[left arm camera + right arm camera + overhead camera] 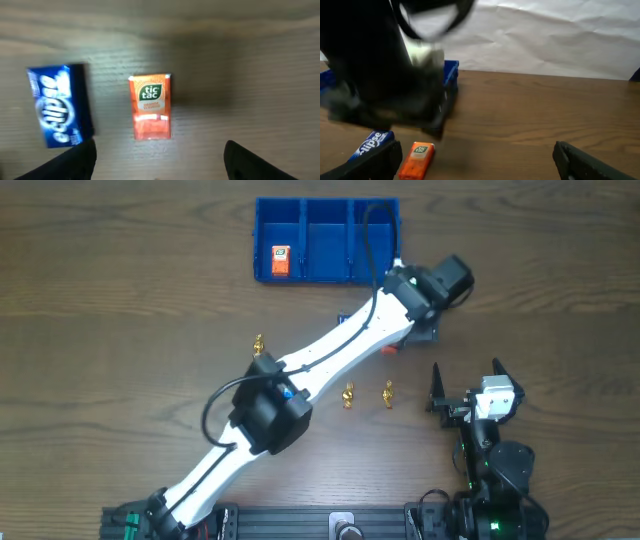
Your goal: Sort Candies Into Trays
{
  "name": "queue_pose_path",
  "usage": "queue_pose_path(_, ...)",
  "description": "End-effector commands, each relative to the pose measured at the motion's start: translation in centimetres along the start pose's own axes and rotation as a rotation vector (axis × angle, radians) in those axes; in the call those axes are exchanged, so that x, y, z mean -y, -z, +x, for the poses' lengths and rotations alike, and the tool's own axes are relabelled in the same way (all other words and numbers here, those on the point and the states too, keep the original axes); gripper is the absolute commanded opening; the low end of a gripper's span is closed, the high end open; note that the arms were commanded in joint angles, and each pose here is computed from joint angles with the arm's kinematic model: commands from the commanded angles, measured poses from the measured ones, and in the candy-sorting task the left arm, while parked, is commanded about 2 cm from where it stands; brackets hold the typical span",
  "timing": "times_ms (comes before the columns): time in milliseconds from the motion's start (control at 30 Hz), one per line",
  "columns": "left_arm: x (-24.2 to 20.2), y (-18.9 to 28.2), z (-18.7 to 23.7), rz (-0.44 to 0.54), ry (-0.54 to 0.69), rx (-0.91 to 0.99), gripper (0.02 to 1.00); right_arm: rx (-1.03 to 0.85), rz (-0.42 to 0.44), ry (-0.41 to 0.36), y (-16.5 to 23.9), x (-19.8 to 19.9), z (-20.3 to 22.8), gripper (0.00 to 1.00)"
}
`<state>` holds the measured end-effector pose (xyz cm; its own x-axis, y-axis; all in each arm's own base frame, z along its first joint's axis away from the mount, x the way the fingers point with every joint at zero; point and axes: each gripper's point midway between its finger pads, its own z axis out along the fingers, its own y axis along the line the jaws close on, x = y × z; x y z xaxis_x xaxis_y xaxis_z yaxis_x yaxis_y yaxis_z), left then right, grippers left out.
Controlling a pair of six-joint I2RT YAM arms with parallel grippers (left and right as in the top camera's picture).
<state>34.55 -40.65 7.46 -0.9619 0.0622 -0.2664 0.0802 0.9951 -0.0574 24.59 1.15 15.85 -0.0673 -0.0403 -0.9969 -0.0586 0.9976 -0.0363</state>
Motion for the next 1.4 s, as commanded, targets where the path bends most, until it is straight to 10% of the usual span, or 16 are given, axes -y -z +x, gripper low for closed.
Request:
queue_pose_path(33, 0.0, -3.6, 2.1, -0.015, 0.034, -0.103, 0.816, -0.006, -0.006, 0.007, 0.0, -0.1, 0.2, 0.998)
queue_pose_path(467, -1.7, -7.9, 2.2, -0.012, 0.077, -0.202, 0.774, -0.006, -0.006, 0.007, 0.0, -0.1, 0.2, 0.998)
queue_pose_path(667, -1.9, -8.6, 2.4, -0.025, 0.078, -0.209, 0.336, -0.006, -0.006, 0.007, 0.0, -0.1, 0.2, 0.998)
queue_pose_path(933, -1.8, 0.2, -3.9, 0.038, 0.054, 0.049, 0.305, -0.006, -0.006, 0.007, 0.0, -0.1, 0.2, 0.998)
queue_pose_path(1133, -13.7, 13.9, -13.6, 0.032, 0.115, 0.317, 0.301, -0.006, -0.006, 0.007, 0.0, -0.1, 0.2, 0.998)
queue_pose_path(1400, -22.3, 8.1, -16.4, -0.009, 0.099, 0.193, 0.294, -0.006, -0.006, 0.007, 0.0, -0.1, 0.2, 0.998)
